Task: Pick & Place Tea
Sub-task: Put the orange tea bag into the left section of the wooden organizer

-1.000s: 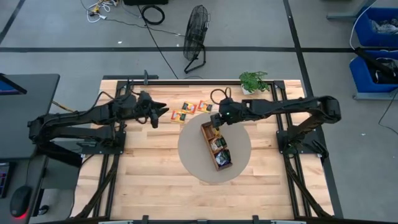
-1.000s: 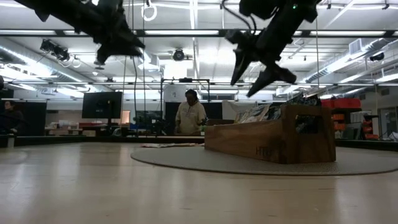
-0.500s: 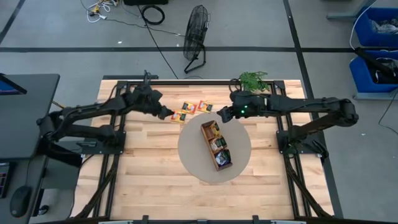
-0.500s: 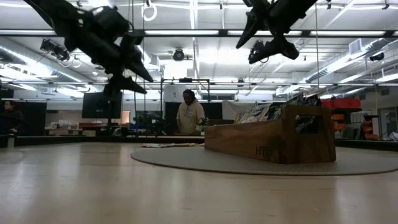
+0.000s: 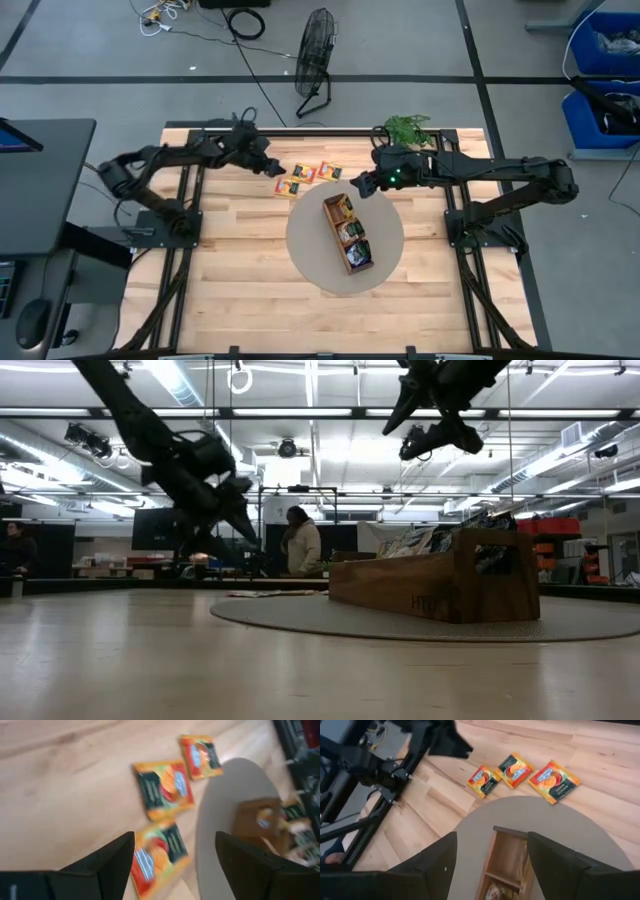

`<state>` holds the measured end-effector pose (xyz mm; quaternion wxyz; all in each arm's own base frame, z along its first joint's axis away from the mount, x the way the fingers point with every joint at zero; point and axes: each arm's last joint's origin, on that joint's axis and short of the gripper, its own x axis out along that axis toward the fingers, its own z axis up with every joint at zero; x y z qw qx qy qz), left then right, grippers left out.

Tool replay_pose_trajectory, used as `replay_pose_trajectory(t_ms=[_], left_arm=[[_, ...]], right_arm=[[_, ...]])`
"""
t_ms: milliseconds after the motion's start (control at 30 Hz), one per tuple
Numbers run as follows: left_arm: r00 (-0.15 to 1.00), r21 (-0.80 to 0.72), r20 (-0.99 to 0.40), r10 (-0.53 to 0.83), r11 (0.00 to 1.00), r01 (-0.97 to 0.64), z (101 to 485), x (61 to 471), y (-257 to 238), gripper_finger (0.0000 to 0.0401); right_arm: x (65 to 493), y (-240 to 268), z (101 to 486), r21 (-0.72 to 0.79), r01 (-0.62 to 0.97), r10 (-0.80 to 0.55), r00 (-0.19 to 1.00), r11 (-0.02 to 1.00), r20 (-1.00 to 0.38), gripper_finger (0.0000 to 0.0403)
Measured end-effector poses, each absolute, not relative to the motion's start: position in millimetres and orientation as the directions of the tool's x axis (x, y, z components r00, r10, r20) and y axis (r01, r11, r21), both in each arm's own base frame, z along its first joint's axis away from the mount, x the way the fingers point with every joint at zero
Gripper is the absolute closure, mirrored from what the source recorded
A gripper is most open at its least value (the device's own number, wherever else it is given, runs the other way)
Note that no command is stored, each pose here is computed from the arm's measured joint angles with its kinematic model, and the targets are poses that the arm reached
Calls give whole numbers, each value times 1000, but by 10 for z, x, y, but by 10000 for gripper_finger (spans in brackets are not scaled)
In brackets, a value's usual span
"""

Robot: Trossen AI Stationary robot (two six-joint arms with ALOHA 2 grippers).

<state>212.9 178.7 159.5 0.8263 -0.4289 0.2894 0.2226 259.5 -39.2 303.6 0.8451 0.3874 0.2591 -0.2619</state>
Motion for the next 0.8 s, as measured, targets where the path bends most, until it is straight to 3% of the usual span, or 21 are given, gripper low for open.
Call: replay_pose_trajectory(t_ms=[333, 533, 800], left_arm=[[625, -539, -780, 12, 493, -683, 1324, 2465, 2064, 133], [543, -459, -840, -3, 537, -708, 1281, 2537, 2033, 136], [400, -286, -916, 8, 688, -667, 1243, 2609, 1793, 136]], right_arm=[[2576, -373, 3009, 517, 635, -189, 717, 574, -671, 156], [2576, -372, 3009, 518, 633, -186, 718, 575, -671, 156], [2576, -373, 3009, 517, 635, -188, 717, 574, -671, 156]])
